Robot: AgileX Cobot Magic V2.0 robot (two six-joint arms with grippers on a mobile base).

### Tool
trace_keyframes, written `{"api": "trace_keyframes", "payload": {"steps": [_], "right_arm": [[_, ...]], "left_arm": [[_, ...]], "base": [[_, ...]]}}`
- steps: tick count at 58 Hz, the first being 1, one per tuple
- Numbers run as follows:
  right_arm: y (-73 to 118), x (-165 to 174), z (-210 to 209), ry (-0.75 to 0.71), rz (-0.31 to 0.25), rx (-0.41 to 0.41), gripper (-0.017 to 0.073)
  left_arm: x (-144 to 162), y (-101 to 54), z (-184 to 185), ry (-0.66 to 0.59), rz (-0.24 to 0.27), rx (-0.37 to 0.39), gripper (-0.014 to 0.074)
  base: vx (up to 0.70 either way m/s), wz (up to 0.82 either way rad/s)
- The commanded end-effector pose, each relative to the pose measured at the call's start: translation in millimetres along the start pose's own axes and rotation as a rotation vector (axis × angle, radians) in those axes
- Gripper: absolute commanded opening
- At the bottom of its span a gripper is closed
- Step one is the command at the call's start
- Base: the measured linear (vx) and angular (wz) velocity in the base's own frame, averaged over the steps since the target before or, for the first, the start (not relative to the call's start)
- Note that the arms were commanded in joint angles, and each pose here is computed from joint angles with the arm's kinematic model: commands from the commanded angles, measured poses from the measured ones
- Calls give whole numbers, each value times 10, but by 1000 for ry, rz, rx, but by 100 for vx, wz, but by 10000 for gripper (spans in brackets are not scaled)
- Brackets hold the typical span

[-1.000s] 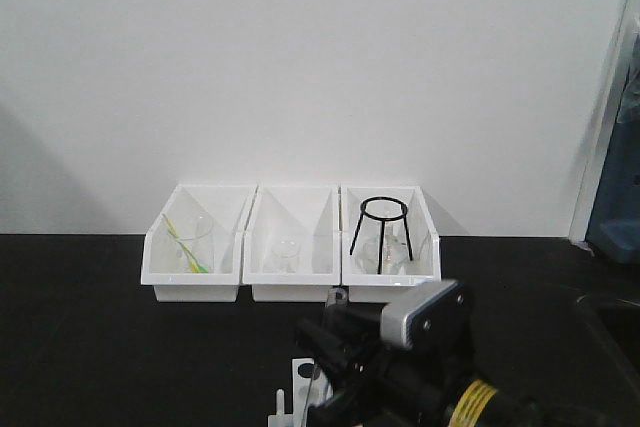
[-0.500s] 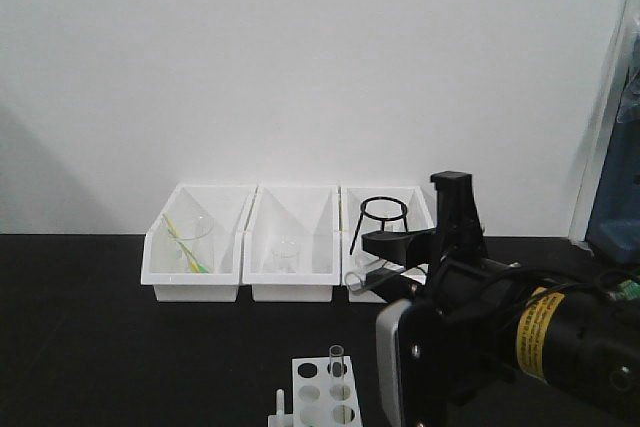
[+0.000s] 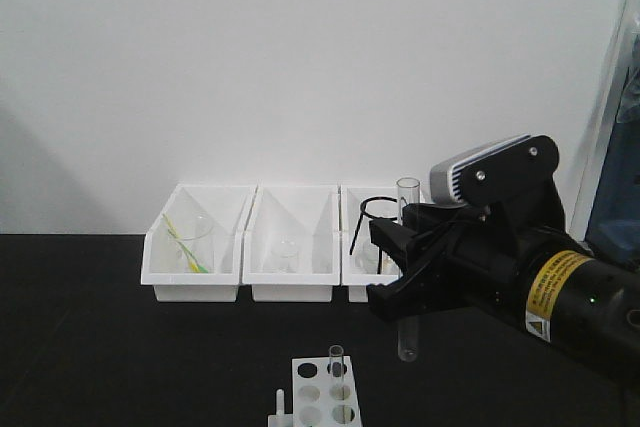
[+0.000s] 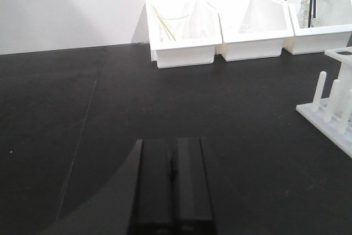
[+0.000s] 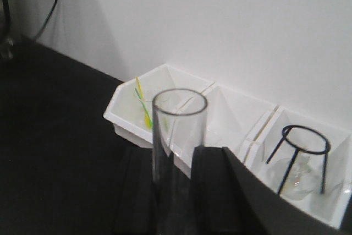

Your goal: Flip and reinsert test tube from rack

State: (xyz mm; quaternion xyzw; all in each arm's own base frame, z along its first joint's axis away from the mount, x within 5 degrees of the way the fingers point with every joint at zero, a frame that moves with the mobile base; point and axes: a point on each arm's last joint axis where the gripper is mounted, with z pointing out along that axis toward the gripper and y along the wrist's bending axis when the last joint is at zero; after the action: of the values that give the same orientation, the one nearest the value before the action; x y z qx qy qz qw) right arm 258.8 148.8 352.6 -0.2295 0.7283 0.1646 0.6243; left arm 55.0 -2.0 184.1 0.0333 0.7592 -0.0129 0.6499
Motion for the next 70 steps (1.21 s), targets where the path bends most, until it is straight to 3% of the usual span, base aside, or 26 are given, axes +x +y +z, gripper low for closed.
{"api": "trace_keyframes", "payload": {"steps": [1, 10, 14, 15, 20, 42, 70], "right_arm": [[64, -142, -29, -140, 71, -88, -4], [220, 155, -15, -239, 2, -239, -4], [268, 309, -19, -296, -24, -279, -4], [299, 468, -18, -357, -67, -296, -4], [316, 547, 23, -384, -111, -306, -4], [352, 845, 272, -360, -75, -356, -4], [373, 1300, 535, -255, -85, -372, 4]], "left_arm": [[-89, -11, -12, -91, -11, 13, -6], [-89, -11, -12, -91, -11, 13, -6], [-89, -11, -12, -91, -11, 13, -6], [-89, -11, -12, -91, -11, 13, -6], [-89, -11, -12, -91, -11, 13, -6], [-89, -11, -12, -91, -11, 13, -6], [-89, -11, -12, -91, -11, 13, -6]], "base": [[0, 0], [0, 0], [0, 0], [0, 0], [0, 0], [0, 0], [0, 0]]}}
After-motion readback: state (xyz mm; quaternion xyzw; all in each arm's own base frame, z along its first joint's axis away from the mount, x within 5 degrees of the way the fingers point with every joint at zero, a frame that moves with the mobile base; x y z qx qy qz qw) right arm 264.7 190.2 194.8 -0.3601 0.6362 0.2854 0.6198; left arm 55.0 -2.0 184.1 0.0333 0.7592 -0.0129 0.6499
